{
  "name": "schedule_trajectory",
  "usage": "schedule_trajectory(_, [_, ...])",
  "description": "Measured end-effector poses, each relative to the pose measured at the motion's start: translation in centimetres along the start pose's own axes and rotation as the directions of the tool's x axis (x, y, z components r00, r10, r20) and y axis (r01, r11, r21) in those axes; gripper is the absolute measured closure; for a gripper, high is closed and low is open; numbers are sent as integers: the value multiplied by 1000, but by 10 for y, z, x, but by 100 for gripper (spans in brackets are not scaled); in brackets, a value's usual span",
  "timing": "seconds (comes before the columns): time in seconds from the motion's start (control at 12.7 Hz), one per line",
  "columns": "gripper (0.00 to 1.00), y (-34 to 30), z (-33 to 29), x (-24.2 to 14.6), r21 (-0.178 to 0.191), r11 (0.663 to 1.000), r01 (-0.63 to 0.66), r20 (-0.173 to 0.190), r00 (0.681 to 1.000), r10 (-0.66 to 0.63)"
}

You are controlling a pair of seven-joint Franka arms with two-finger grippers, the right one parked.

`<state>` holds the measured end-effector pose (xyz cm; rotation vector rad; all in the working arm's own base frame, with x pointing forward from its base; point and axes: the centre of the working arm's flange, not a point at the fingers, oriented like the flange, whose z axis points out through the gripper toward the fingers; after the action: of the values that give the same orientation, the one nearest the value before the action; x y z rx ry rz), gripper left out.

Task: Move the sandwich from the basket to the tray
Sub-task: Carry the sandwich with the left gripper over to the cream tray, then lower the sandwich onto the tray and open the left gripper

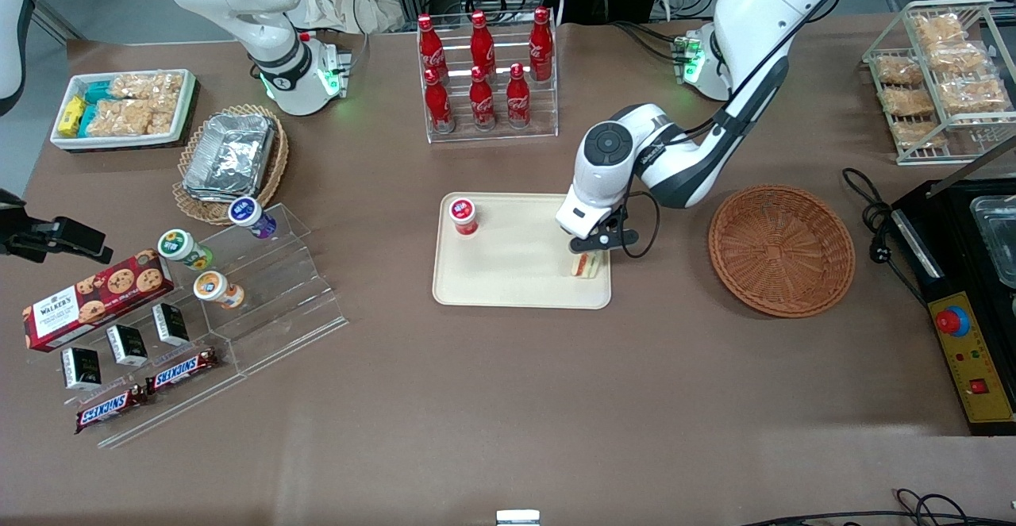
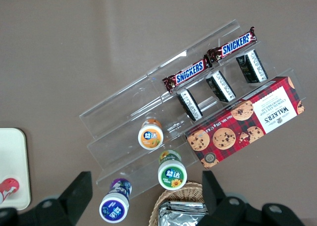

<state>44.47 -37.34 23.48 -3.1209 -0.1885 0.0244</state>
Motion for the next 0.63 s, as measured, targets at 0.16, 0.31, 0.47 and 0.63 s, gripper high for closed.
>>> schedule_trajectory(0.16, [60, 3, -1, 4, -5, 1000, 6, -9, 1000, -6])
schedule_trajectory(0.31, [38, 5, -7, 10, -10, 999, 36, -20, 999, -36])
schedule_trajectory(0.47, [16, 7, -20, 22, 5, 997, 72, -28, 997, -72])
schedule_trajectory(0.63, [0, 8, -36, 35, 24, 994, 108, -37, 994, -107])
